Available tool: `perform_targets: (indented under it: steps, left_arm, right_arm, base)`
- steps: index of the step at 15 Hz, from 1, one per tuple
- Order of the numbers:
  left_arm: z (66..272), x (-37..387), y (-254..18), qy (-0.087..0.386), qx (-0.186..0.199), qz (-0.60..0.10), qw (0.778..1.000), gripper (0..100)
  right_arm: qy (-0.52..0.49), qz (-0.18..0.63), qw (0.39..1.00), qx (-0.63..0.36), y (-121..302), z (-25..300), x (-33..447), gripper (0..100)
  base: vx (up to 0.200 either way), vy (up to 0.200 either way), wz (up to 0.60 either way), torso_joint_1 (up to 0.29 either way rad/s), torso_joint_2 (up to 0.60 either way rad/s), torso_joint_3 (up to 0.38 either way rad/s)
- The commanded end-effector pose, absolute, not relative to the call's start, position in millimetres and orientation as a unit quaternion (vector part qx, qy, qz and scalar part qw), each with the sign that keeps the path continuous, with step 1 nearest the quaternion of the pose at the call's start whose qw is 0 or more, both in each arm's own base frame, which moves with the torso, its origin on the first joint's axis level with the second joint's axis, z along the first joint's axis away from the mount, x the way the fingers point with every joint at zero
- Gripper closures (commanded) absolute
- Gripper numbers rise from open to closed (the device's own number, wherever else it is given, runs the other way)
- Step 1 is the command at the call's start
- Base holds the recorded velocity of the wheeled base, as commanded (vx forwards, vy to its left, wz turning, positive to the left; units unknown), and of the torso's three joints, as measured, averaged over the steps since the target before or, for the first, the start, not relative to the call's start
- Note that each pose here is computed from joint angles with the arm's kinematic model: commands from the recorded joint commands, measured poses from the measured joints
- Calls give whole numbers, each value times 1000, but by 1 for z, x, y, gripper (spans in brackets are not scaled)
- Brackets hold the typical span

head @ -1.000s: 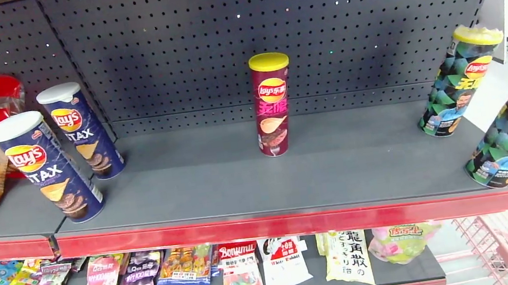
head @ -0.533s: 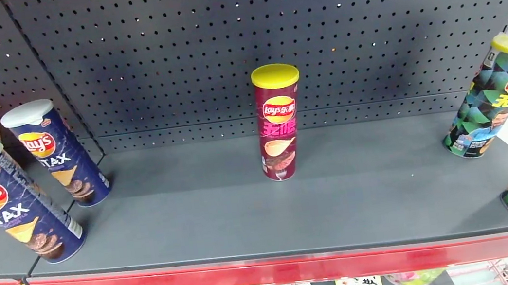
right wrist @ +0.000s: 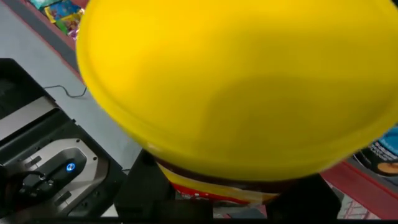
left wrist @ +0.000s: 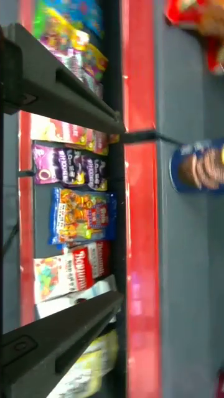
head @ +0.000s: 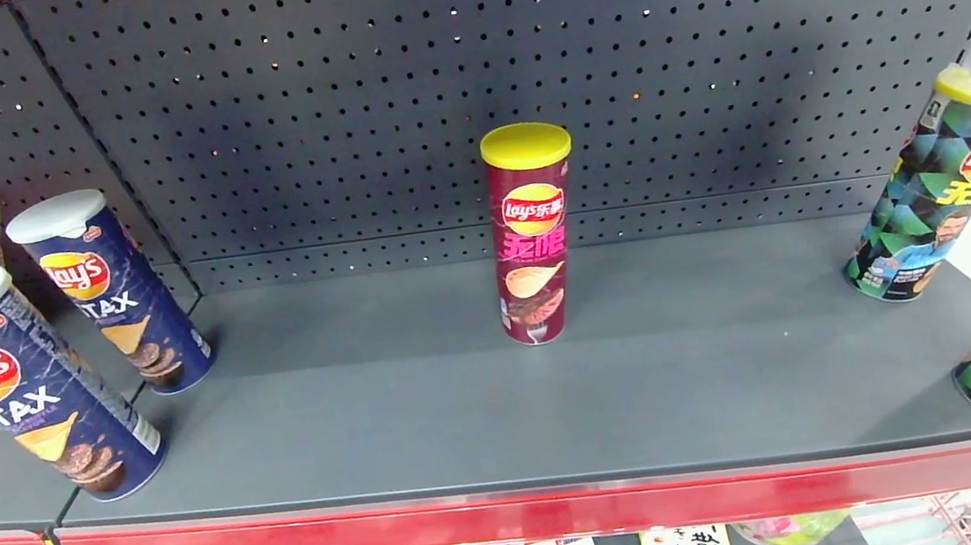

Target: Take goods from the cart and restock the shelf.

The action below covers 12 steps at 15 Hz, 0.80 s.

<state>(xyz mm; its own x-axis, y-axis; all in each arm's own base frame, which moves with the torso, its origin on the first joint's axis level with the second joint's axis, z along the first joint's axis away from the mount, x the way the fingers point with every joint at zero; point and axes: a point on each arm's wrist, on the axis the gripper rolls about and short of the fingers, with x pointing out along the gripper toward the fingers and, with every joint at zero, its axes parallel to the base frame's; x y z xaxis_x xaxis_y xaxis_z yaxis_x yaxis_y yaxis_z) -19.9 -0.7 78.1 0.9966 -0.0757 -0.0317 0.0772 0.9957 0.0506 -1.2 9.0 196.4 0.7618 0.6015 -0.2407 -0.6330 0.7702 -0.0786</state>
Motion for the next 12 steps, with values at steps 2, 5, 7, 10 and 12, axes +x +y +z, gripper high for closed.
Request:
perform_targets:
  steps: [2,5,7,10,12]
  left_arm:
    - [185,-4,-2,-10,0,-74,997,0]
    - [238,36,-12,6,57,-230,971,0]
    - [242,75,-25,52,84,-321,942,0]
    - [245,125,-54,96,79,-392,912,0]
    - [242,164,-73,119,76,-424,895,0]
  right_arm:
    - [120,352,925,-79,15,202,19,100]
    - [122,355,923,-80,19,206,32,100]
    - [127,356,922,-79,20,209,36,100]
    - [124,354,924,-79,21,213,39,100]
    - [125,354,924,-79,21,213,40,100]
  base:
    - [0,0,0,0,0,0]
    - [0,0,0,0,0,0]
    - [0,0,0,0,0,0]
    - [0,0,0,0,0,0]
    - [0,0,0,0,0,0]
